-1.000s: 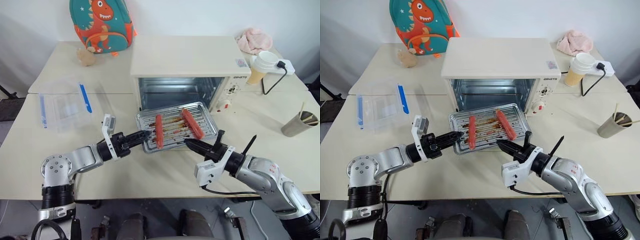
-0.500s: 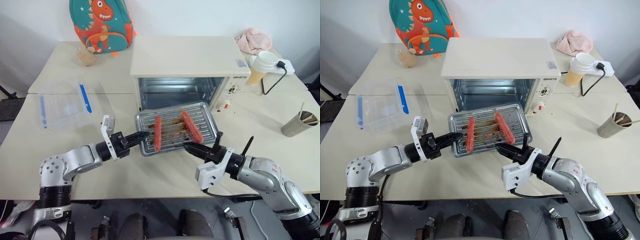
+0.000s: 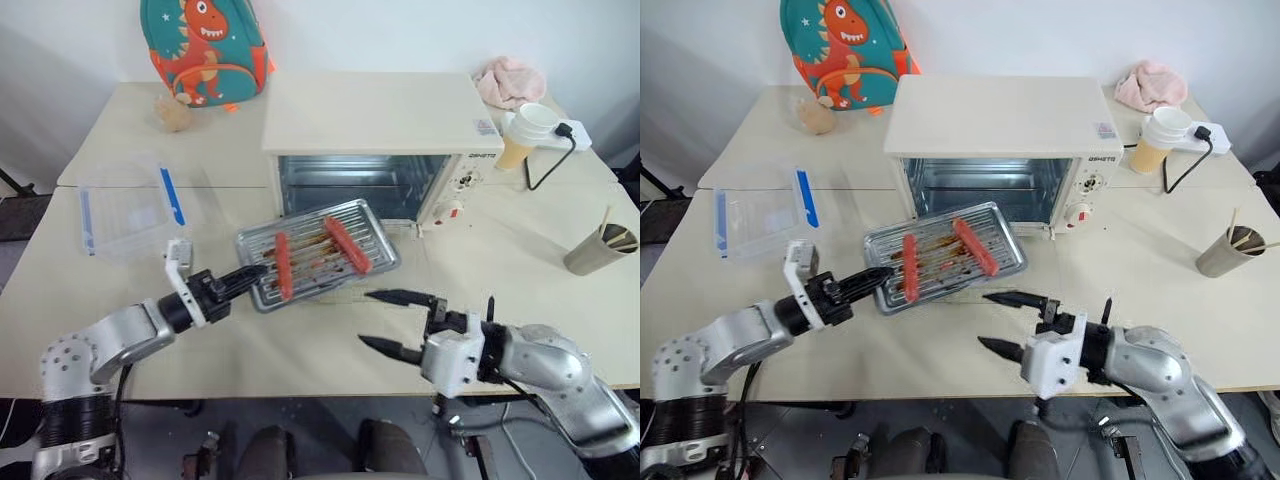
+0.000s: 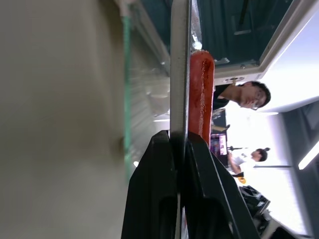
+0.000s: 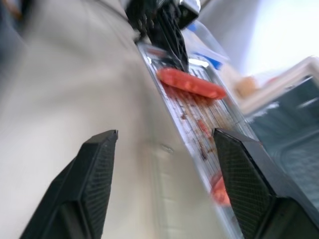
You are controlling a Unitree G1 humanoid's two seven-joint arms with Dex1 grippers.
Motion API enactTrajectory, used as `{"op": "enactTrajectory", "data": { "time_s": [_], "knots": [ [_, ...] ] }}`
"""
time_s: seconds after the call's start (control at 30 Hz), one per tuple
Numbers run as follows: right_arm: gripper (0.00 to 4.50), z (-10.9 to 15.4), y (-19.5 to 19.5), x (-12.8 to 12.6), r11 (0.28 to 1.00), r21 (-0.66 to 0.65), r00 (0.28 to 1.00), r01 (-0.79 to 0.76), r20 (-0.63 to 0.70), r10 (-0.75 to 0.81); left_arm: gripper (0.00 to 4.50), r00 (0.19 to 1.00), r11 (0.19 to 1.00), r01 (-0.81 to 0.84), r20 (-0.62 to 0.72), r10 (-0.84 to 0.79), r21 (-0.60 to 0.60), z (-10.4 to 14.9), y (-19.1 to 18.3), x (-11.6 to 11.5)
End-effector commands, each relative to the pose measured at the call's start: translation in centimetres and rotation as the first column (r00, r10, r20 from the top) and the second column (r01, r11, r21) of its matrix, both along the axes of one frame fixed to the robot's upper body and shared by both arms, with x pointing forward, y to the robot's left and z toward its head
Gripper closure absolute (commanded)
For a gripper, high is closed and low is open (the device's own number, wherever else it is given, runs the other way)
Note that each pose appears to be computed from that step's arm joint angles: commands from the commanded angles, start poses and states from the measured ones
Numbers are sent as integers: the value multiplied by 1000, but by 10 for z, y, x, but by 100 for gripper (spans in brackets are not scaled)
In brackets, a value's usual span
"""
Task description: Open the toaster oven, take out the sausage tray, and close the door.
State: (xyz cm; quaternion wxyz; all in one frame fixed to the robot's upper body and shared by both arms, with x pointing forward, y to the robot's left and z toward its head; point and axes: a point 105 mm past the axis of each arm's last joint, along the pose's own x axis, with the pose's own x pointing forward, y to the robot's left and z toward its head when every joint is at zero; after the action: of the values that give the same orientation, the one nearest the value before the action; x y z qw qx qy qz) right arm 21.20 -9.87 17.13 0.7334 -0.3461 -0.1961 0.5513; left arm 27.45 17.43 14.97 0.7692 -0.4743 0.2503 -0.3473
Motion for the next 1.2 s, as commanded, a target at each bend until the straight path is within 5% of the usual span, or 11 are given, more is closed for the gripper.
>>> {"op": "enactTrajectory", "data": {
  "time_s": [0.03,0.17,0.4,0.77,0.97,1.2],
  "knots": [
    [133,14,-13,-2,998,60,996,-6,-86,11,450,996,996,66,65,-62,-63,14,23,-27],
    [218,14,-38,19,985,125,980,118,-175,-95,450,999,997,8,36,-5,-82,11,53,-44],
    [446,-10,-89,47,954,79,935,288,-237,-262,450,981,970,-191,9,195,-151,4,101,-70],
    [446,-53,-151,81,878,-51,828,476,-309,-467,450,885,866,-452,14,465,-213,-4,145,-99],
    [446,-57,-146,96,880,-15,820,475,-355,-448,450,849,825,-498,44,527,-265,-2,146,-85],
    [446,-43,-112,100,937,101,890,334,-363,-278,450,834,805,-520,30,550,-287,-5,139,-70]
  ]
}}
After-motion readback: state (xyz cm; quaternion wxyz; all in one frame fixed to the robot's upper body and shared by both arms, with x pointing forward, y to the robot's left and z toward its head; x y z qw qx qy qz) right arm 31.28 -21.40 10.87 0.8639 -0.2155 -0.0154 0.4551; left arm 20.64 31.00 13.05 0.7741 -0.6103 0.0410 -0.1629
